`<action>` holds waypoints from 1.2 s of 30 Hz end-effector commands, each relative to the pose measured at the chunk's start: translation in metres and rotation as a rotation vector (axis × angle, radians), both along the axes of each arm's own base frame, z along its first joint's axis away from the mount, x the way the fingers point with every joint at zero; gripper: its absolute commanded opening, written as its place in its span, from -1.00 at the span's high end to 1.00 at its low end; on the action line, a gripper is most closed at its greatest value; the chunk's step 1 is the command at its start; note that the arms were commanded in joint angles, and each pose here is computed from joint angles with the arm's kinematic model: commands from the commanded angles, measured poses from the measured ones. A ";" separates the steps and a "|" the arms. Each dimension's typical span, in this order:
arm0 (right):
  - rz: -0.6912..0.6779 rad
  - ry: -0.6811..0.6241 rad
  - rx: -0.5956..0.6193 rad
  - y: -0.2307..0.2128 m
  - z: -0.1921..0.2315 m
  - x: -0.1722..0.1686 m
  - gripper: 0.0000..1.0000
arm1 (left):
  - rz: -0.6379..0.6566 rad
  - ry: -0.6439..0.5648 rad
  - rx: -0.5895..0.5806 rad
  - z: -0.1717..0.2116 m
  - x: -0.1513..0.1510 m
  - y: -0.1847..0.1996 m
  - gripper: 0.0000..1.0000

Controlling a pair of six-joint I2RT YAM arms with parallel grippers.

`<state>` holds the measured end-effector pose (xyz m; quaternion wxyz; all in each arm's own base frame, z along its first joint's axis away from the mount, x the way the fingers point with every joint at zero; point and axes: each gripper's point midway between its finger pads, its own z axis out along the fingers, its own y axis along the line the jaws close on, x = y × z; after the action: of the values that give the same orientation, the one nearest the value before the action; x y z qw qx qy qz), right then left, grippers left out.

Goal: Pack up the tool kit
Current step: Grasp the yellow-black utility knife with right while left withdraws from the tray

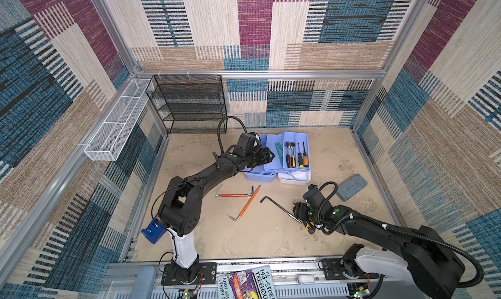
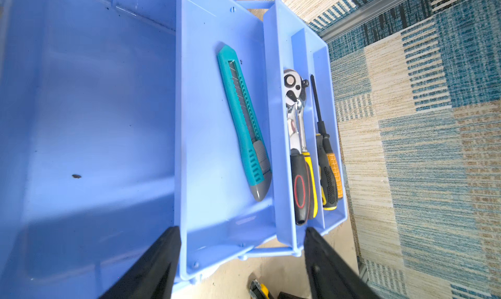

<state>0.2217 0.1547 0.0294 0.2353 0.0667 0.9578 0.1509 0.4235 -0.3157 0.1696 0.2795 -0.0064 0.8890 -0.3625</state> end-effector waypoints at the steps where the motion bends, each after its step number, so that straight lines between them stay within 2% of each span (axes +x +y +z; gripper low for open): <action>1: -0.007 0.048 -0.033 -0.002 -0.008 -0.008 -0.37 | -0.012 -0.056 0.012 0.006 -0.002 0.004 -0.50; 12: 0.043 0.098 -0.170 -0.003 -0.021 -0.015 -0.31 | -0.013 -0.005 0.063 -0.025 -0.030 0.026 -0.49; 17: 0.065 0.123 -0.222 -0.007 -0.024 -0.021 -0.12 | -0.010 -0.012 0.078 -0.024 -0.039 0.038 -0.49; 24: 0.087 0.153 -0.236 -0.007 -0.029 -0.028 0.06 | 0.008 -0.001 0.067 -0.035 -0.049 0.052 -0.49; 31: 0.052 0.109 -0.186 0.002 -0.025 -0.017 0.33 | 0.022 0.026 0.060 -0.047 -0.056 0.065 -0.49; 36: 0.043 0.089 -0.201 0.006 -0.027 -0.006 0.46 | 0.033 0.044 0.063 -0.055 -0.060 0.074 -0.49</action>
<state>0.2337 0.1606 0.0175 0.2459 0.0289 0.9674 0.0540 0.3607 -0.2412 0.1089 0.2540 -0.0243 0.9127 -0.3192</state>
